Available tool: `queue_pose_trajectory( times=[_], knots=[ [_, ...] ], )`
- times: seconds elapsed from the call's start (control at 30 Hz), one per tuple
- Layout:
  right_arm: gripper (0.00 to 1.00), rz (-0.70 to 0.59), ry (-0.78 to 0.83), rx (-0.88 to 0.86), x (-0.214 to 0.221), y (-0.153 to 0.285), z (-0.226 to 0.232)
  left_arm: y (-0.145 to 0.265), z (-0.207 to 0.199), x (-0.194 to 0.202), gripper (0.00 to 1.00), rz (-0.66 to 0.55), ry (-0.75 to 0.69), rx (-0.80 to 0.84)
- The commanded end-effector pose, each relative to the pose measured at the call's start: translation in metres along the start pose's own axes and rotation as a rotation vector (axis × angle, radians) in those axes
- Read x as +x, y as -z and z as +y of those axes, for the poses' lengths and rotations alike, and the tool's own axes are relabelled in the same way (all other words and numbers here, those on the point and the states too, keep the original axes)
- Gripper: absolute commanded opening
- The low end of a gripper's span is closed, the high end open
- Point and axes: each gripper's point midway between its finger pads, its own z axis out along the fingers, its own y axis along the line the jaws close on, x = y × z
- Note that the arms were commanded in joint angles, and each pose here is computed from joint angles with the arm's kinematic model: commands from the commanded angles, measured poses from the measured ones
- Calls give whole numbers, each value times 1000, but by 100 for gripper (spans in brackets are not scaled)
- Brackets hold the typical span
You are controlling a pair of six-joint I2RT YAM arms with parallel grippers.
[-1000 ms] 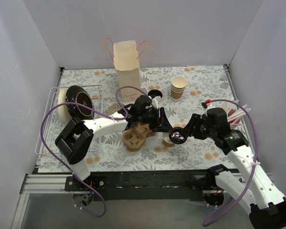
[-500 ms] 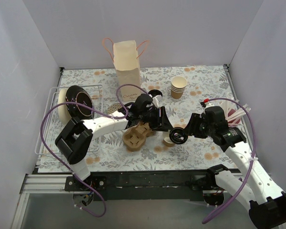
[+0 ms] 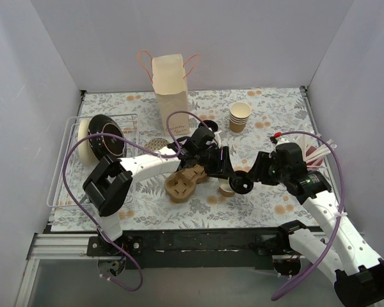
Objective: Pack the takeout coffee
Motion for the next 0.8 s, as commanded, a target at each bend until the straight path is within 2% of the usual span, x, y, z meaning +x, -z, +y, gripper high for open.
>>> queue_pose_trajectory(
  times=[0.0, 0.27, 0.5, 0.63, 0.77],
  knots=[
    [54, -22, 7, -9, -5, 2, 2, 4, -4, -8, 45, -21, -44, -38],
    [54, -21, 12, -14, -2, -2, 1, -2, -1, -6, 44, -7, -66, -52],
    [53, -30, 16, -17, -4, -1, 2, -6, -1, -4, 36, 7, -69, -50],
    [53, -39, 27, -29, -5, 0, 4, -4, -6, -8, 23, -4, -78, -43],
    [56, -116, 170, -110, -22, 7, 17, 1, -25, -15, 8, -3, -89, 2]
  ],
)
